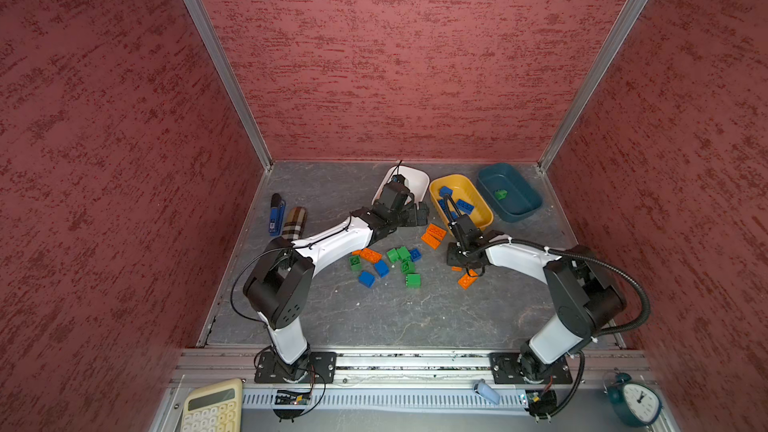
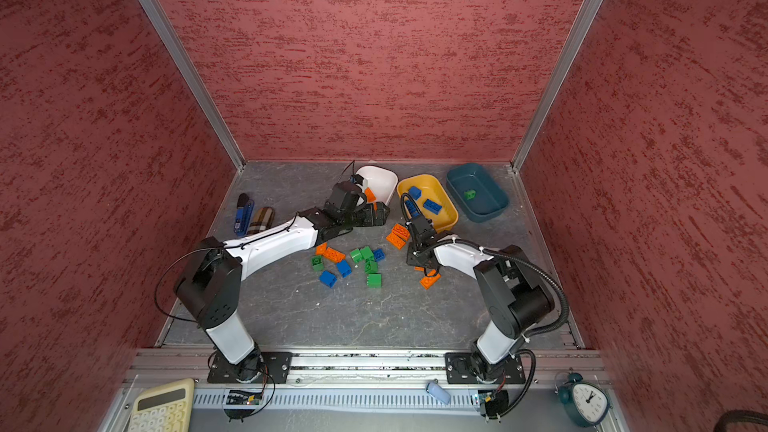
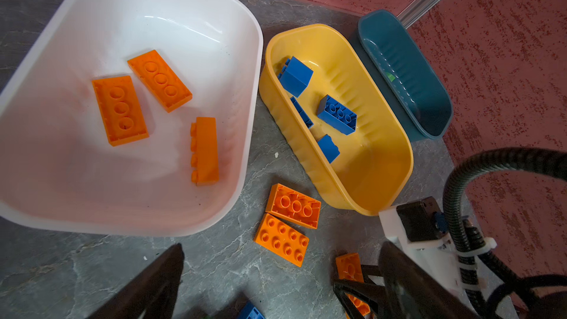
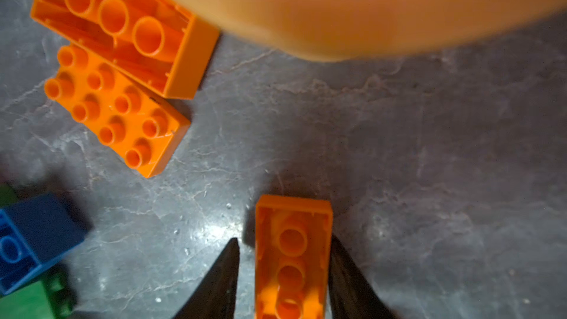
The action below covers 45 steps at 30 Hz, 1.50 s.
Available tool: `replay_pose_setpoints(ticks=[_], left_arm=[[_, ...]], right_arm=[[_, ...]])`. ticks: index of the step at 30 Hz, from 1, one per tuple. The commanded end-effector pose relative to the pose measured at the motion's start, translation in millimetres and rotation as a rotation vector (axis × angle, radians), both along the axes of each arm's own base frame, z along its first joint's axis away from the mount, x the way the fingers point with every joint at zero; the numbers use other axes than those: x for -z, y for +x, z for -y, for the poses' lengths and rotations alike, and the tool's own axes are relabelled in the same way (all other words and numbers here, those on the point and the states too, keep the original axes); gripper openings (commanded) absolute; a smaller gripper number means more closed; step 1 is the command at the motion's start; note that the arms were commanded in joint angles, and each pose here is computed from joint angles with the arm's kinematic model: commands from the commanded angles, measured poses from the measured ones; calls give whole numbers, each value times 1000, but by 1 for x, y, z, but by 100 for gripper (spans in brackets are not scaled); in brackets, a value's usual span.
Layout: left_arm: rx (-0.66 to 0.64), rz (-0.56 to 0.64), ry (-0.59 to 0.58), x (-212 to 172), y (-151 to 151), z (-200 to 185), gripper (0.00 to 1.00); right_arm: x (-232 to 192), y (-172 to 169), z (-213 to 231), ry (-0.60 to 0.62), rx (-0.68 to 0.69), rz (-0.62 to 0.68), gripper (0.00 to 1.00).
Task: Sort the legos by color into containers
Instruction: 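Grasp an orange brick beside the yellow tub with the right gripper, then carry the orange brick over the white tub with the right gripper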
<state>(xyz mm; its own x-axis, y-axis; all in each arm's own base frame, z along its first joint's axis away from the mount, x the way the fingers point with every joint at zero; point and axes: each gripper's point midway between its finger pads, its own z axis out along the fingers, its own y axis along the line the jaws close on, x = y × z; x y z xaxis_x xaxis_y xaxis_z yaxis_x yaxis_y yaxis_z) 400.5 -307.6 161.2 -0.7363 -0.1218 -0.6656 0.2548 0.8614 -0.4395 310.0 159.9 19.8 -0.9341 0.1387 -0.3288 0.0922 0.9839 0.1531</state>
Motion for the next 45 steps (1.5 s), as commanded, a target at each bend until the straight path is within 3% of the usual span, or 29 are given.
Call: replay_pose_setpoints(ticks=[1,5,11,19,29,35,37,41,45], left_arm=[[-14,-16,-27,-1,-1,-13,99],[-24,-13,-10,-2,-4,-27,99],[-24,3,-4,-6,-9,-46,99],[-113,16,5,-9,-15,-73,99],[-202,-59,95,10,-31,-102,99],[-220,-84,107,15,-37,-106,99],[-208,-90,117,17,-41,-105,99],[-169,-104,142,19,-50,-97,100],[-112,-130,182,30,-61,-90,99]], right_arm=[[8,-6,6,-85,-36,-22,40],[-14,10,-7,-45,-79,75,33],[-71,42,-42,120,-160,308,28],[-145,112,-98,319,-194,584,27],[-156,184,-144,332,-241,680,28],[-138,229,-152,238,-210,690,31],[-131,241,-154,199,-212,669,35],[-127,246,-165,194,-269,630,63],[-142,233,-166,213,-320,641,72]])
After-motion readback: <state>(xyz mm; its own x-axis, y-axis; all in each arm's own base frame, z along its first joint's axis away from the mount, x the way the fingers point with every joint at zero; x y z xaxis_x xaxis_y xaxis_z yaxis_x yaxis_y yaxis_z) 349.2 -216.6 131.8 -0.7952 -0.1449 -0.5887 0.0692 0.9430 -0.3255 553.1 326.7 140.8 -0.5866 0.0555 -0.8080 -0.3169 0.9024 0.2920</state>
